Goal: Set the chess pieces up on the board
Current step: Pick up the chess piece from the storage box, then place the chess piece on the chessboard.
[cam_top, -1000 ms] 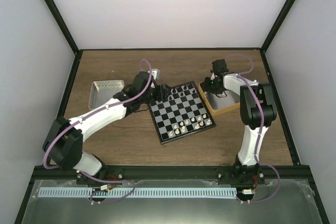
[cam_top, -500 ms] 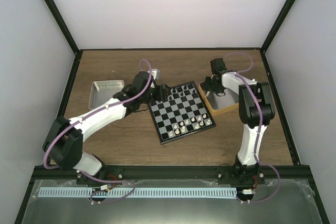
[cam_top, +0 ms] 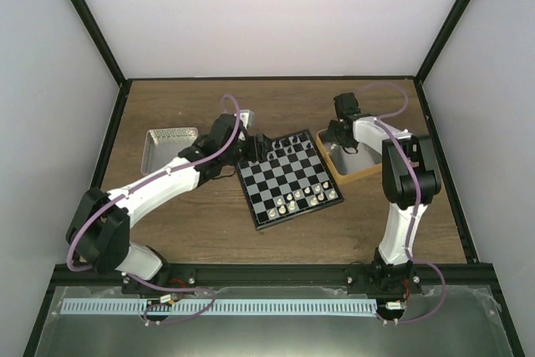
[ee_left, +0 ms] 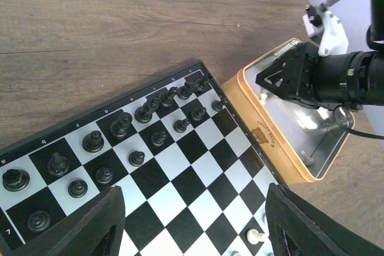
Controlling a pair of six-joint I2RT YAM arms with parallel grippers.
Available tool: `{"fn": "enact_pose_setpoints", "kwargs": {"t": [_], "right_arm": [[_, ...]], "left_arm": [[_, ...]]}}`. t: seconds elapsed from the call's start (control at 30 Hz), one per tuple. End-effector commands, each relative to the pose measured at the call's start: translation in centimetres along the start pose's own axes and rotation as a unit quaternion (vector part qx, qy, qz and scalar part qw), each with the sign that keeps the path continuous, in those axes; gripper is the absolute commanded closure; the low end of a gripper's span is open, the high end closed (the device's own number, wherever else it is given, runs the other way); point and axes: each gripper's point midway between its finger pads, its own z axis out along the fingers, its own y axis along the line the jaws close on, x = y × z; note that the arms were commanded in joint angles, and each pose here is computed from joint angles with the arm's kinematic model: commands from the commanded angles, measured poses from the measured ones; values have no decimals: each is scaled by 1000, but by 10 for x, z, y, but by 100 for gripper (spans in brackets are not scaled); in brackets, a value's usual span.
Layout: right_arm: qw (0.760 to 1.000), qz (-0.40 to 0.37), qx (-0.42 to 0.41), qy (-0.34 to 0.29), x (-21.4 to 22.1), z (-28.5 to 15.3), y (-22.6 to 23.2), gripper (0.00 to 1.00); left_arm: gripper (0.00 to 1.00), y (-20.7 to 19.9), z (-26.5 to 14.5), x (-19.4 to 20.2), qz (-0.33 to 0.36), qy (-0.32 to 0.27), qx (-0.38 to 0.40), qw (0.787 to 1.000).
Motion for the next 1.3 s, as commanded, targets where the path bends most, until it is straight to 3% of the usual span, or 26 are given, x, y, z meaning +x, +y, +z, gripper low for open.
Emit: {"fn": "enact_pose_setpoints", "kwargs": {"t": [0.0,0.17,0.3,0.47,0.6,0.9,1.1,1.27], "right_arm": [[995,51,2,-91,-39,-47,-2,88],[989,86,-32,-118,-43,-79,2,88],[981,121,-121,-89,-25,-99,27,88],[929,222,-297,-18,15,-140,71,88],[897,241,-368,39,40,-172,106,88],[840,282,-427,180,102,-192,150,88],[827,288,-439,201,109,-202,160,88],[826,285,-441,204,113,-206,164,88]], "left_arm": [[33,-8,-11,-9,2,-18,19,1000],[29,-15,-15,-8,1,-23,41,999],[25,-19,-16,-6,-2,-26,58,998],[23,-25,-16,2,2,-35,70,997],[22,-30,-21,9,15,-50,68,996],[21,-52,-38,31,28,-55,127,990],[22,-60,-38,35,6,-50,158,986],[30,-67,-34,38,-10,-37,178,983]]}}
